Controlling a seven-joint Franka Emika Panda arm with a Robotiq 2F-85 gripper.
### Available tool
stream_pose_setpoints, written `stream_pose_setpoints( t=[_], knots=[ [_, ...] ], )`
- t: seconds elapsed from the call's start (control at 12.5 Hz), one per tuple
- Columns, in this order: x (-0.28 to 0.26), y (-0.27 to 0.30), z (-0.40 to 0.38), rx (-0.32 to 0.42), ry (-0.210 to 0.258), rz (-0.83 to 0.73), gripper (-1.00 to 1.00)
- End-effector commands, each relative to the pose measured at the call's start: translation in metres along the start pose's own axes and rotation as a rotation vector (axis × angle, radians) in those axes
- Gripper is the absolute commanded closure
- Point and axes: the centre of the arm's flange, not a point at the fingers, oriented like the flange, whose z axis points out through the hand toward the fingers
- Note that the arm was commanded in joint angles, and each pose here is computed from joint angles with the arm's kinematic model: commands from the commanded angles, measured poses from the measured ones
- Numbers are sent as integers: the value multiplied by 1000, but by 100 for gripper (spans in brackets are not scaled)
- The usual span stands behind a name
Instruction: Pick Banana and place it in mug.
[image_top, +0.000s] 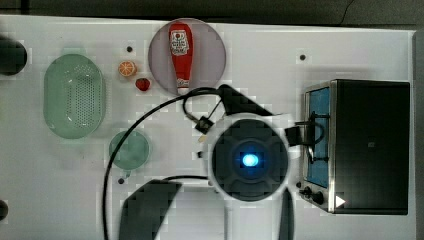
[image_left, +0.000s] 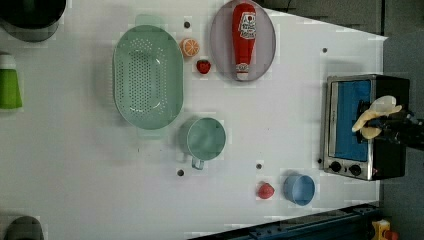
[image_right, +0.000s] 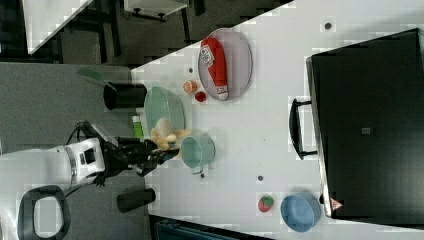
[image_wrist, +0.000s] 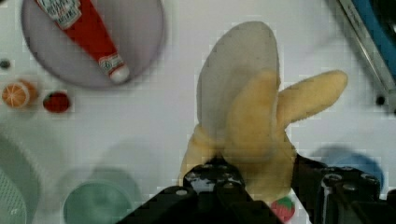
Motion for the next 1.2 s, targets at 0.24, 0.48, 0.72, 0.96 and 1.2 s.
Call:
stream_pose_setpoints(
  t=[0.24, 0.48, 0.72, 0.96, 1.2],
  knots=[
    [-74, -85, 27, -76, -44, 65, 26],
    [-118, -135, 49, -78, -89, 127, 26],
    [-141, -176, 81, -42, -109, 155, 26],
    [-156, -210, 122, -15, -123, 211, 26],
    [-164, -227, 168, -11, -163, 279, 26]
  ],
)
